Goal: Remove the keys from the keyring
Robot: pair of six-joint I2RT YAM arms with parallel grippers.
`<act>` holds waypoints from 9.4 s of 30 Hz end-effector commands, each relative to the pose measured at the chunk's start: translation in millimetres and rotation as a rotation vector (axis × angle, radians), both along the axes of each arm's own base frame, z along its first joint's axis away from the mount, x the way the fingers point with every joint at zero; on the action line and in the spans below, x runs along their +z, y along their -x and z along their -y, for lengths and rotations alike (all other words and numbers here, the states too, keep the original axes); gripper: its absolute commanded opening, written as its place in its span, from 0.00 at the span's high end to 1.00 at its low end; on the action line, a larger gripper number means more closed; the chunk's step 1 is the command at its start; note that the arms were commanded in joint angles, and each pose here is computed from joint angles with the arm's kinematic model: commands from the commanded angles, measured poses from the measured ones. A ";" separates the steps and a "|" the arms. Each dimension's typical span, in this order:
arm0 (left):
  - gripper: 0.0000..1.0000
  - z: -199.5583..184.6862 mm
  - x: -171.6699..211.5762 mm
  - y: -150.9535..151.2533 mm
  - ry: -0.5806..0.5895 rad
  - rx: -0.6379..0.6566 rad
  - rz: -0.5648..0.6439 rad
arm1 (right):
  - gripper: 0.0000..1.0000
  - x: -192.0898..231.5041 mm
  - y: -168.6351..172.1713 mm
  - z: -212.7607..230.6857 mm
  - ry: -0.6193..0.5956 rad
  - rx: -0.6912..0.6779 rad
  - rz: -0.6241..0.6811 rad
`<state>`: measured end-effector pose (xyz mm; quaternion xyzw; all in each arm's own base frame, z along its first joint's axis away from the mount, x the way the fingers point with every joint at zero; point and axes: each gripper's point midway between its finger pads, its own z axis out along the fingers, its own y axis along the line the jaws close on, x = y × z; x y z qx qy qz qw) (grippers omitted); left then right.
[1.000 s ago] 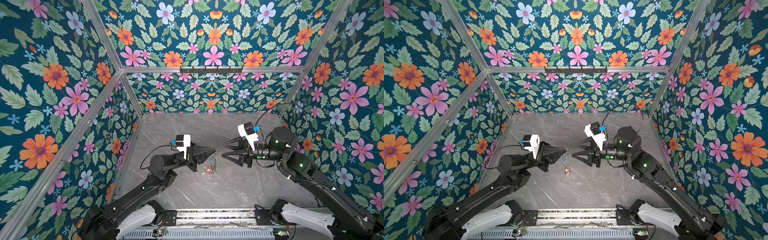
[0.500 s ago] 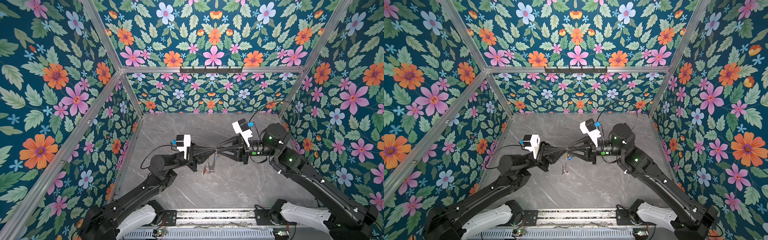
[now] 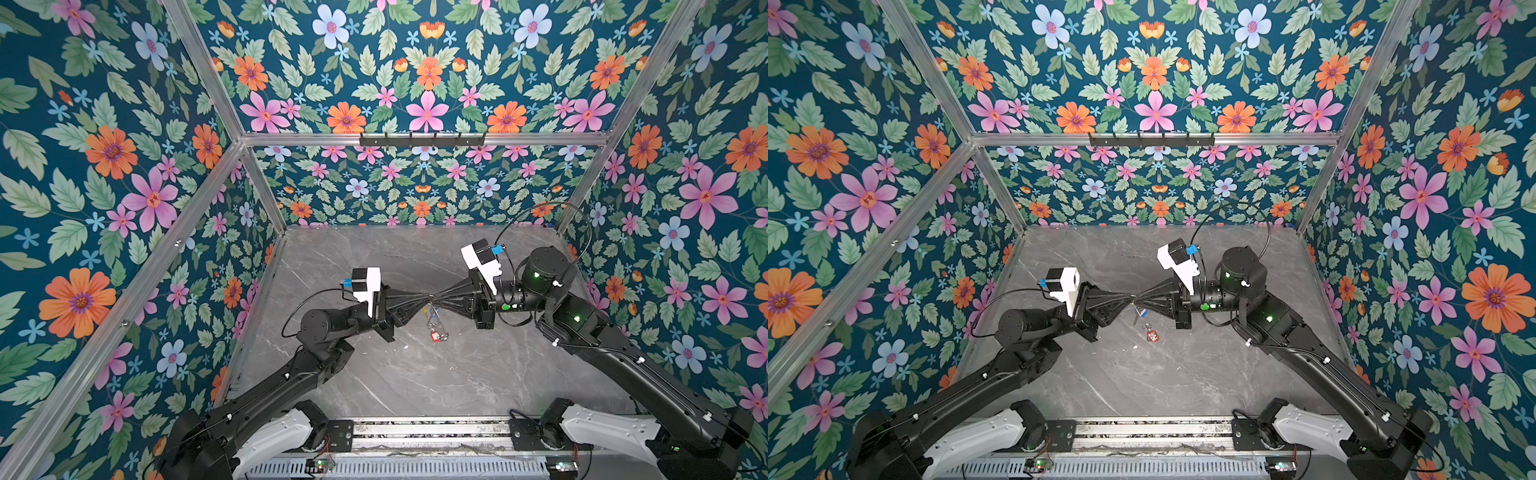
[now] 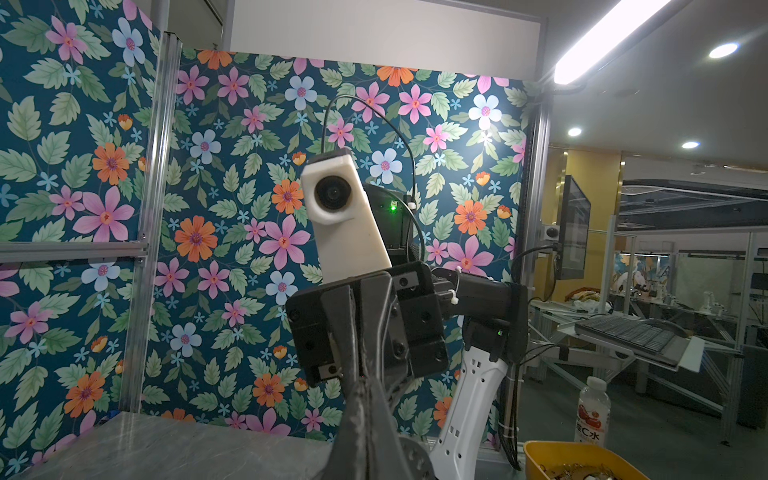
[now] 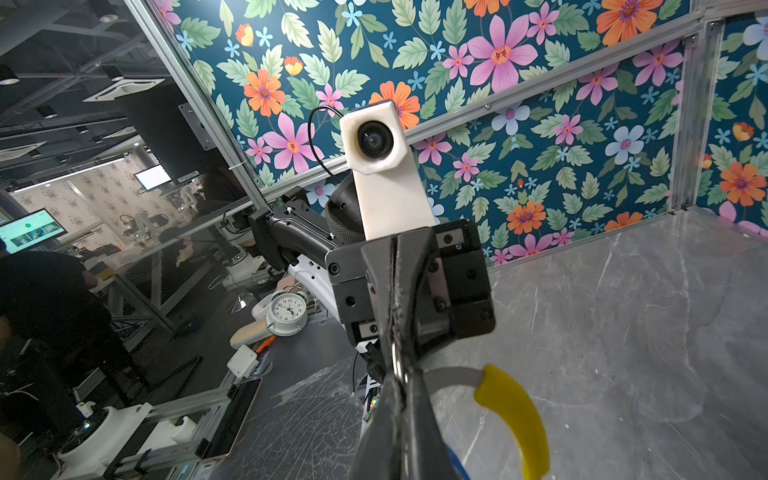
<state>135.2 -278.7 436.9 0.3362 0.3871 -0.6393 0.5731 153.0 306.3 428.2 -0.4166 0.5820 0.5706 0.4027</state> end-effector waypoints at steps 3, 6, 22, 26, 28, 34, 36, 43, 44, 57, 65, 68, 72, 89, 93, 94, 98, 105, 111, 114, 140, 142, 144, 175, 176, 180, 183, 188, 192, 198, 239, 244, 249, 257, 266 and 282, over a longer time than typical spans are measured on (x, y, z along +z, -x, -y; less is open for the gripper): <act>0.74 -2.5 2.9 6.1 -0.026 -0.006 0.008 | 1.00 -9.1 -1.3 6.6 0.064 -0.049 -0.015; 0.66 0.6 0.6 5.2 -0.081 -0.014 -0.032 | 1.00 -16.3 -1.6 12.0 0.118 -0.078 -0.018; 0.70 28.7 -14.7 3.1 -0.508 -0.145 -0.207 | 1.00 -22.1 4.3 26.3 0.230 -0.105 0.004; 0.71 29.6 -15.6 6.6 -0.542 -0.169 -0.206 | 1.00 -20.0 3.7 27.2 0.231 -0.114 0.008; 0.71 30.7 -17.2 7.6 -0.555 -0.185 -0.211 | 1.00 -18.8 2.7 27.6 0.230 -0.122 0.012; 0.78 31.1 -17.4 13.2 -0.577 -0.227 -0.205 | 1.00 -19.7 -2.9 28.5 0.242 -0.152 0.018; 0.81 31.4 -16.4 14.0 -0.578 -0.232 -0.201 | 1.00 -19.7 -4.5 28.3 0.245 -0.158 0.017; 0.88 32.5 -15.6 14.3 -0.584 -0.243 -0.189 | 1.00 -21.1 -8.7 28.0 0.258 -0.176 0.012; 0.90 32.6 -15.8 14.4 -0.587 -0.244 -0.186 | 1.00 -21.3 -9.7 28.1 0.260 -0.180 0.012; 1.00 34.6 -21.7 11.6 -0.603 -0.210 -0.159 | 1.00 -16.4 -12.7 24.4 0.245 -0.179 0.012; 1.00 26.3 -12.9 3.9 -0.543 -0.078 -0.092 | 0.55 -7.6 -10.2 34.3 0.170 -0.232 0.067; 1.00 24.1 -9.5 6.3 -0.506 -0.072 -0.069 | 0.50 -13.4 -11.3 37.2 0.154 -0.256 0.061; 1.00 24.1 -8.8 6.2 -0.489 -0.072 -0.057 | 0.46 -23.3 0.4 30.0 0.128 -0.156 0.030; 1.00 22.8 -2.9 17.4 -0.432 -0.131 -0.020 | 0.43 -42.7 8.8 20.9 0.092 -0.063 0.015; 1.00 23.0 -2.5 17.5 -0.427 -0.133 -0.023 | 0.50 -40.9 9.0 17.4 0.088 -0.040 0.013; 1.00 23.1 -2.4 17.6 -0.426 -0.133 -0.023 | 0.53 -39.8 9.1 16.8 0.086 -0.035 0.013; 1.00 23.0 -2.6 16.7 -0.423 -0.129 -0.025 | 0.65 -37.3 10.3 14.8 0.081 -0.016 0.012; 1.00 21.8 -1.9 12.0 -0.413 -0.092 -0.029 | 0.88 -36.9 10.9 13.7 0.079 -0.005 0.004; 1.00 18.8 0.5 5.9 -0.391 -0.036 -0.031 | 1.00 -37.0 9.6 13.0 0.081 -0.007 -0.001; 1.00 15.5 3.9 2.9 -0.356 -0.002 -0.029 | 1.00 -35.4 8.2 12.0 0.079 -0.010 -0.002; 1.00 -10.8 14.0 -1.0 0.044 0.068 0.019 | 1.00 -38.5 12.1 -11.9 0.101 0.049 -0.028; 1.00 -13.2 13.1 -0.1 0.045 0.078 0.019 | 1.00 -41.1 11.6 -10.5 0.107 0.040 -0.032; 1.00 -15.2 12.0 -0.5 0.046 0.094 0.024 | 1.00 -45.1 11.3 -10.9 0.114 0.040 -0.043; 1.00 -31.2 0.4 2.1 0.212 0.060 -0.006 | 1.00 -36.4 -1.9 -34.4 0.149 -0.025 0.015; 1.00 -32.0 -0.2 0.9 0.205 0.076 -0.006 | 1.00 -37.1 -2.5 -31.1 0.148 -0.046 0.020; 1.00 -32.9 -4.8 -6.3 0.159 0.149 -0.021 | 1.00 -36.9 -7.4 -13.5 0.138 -0.156 0.050; 1.00 -33.5 -9.0 -12.0 0.117 0.205 -0.029 | 1.00 -34.0 -9.6 1.3 0.133 -0.230 0.069; 1.00 -37.4 -16.6 -18.7 0.048 0.289 -0.044 | 1.00 -45.7 -44.6 37.4 0.096 -0.349 -0.101; 1.00 -42.3 -19.7 -19.6 0.033 0.321 -0.055 | 1.00 -92.0 -78.5 59.2 0.142 -0.461 -0.263; 1.00 -41.8 -26.6 -23.6 0.023 0.331 -0.077 | 1.00 -219.8 -99.5 77.1 0.389 -0.641 -0.522; 1.00 -30.3 -37.6 -50.0 0.039 0.359 -0.160 | 0.33 -75.6 -60.6 59.0 0.140 -0.662 -0.105; 1.00 -27.5 -35.9 -57.9 0.045 0.372 -0.178 | 0.31 -55.7 -42.9 17.0 0.143 -0.565 0.030; 1.00 -27.4 -34.1 -60.3 0.054 0.377 -0.183 | 0.28 -60.6 -46.4 -5.5 0.186 -0.541 0.079; 1.00 -25.9 -33.8 -58.2 0.054 0.361 -0.181 | 0.51 -77.7 -55.1 -17.1 0.258 -0.523 0.059; 1.00 -25.4 -35.2 -57.7 0.050 0.355 -0.187 | 0.90 -83.1 -58.8 -14.4 0.250 -0.479 -0.001; 0.45 -26.0 -60.4 -48.1 -0.120 0.246 -0.330 | 1.00 -60.2 -56.1 49.6 0.123 -0.292 -0.192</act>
